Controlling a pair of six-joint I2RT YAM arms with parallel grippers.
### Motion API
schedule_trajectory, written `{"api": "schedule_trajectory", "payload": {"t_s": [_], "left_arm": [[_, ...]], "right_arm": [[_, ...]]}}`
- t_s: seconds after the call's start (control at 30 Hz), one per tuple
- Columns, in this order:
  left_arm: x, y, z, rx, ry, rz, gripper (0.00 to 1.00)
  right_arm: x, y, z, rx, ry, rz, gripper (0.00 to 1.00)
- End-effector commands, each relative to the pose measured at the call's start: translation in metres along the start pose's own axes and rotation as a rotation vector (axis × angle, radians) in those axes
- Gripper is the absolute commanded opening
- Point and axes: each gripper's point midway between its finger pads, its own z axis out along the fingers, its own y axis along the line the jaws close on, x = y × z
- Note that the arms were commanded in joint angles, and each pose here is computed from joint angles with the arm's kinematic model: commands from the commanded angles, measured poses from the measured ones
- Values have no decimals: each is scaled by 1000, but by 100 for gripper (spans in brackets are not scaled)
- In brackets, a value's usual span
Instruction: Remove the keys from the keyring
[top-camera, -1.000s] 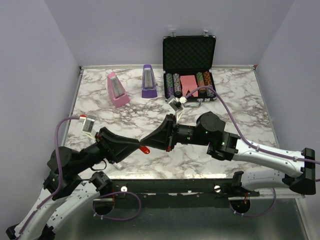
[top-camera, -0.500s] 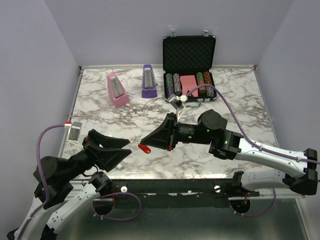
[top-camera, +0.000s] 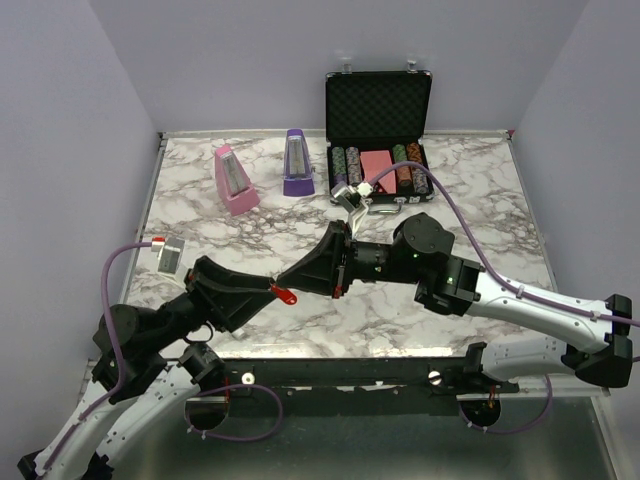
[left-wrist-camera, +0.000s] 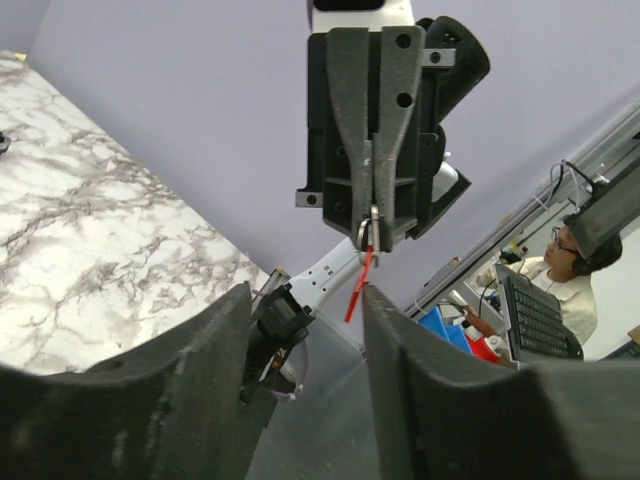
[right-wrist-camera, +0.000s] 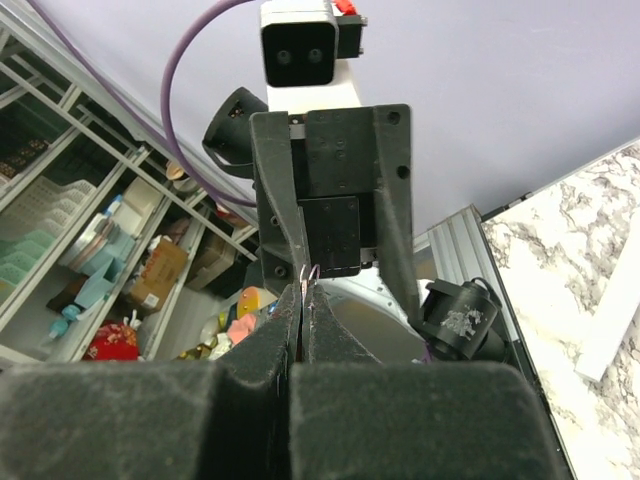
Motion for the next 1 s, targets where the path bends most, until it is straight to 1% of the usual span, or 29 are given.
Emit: {"api": "schedule_trajectory", "payload": {"t_s": [0.0, 0.1, 0.2, 0.3, 0.43, 0.57, 0.67, 0.73, 0.87, 0.97], "left_arm": [[-8, -22, -2, 104, -31, 17, 50], [-11, -24, -3, 107, -48, 24, 42], [-14, -26, -4, 103, -55, 34, 39], [-15, -27, -4, 103, -55, 35, 38], [-15, -26, -4, 99, -54, 36, 32], [-16, -28, -4, 106, -54, 36, 31], [-16, -29, -4, 112, -49, 46, 27], [-15, -32, -4, 121, -42, 54, 21], [-12, -33, -5, 122, -18, 72, 1], [-7, -32, -10, 109, 17, 90, 0]], "right_arm": [[7, 6, 3, -51, 17, 15, 1], [8, 8, 3, -60, 25, 17, 1], [10, 8, 4, -65, 32, 22, 1], [13, 7, 5, -69, 38, 28, 1], [14, 8, 5, -80, 45, 35, 1], [17, 9, 5, -88, 55, 41, 1], [18, 9, 6, -91, 62, 47, 1], [20, 8, 6, -93, 69, 51, 1], [22, 9, 7, -97, 80, 50, 1], [25, 9, 6, -92, 106, 52, 1]]}}
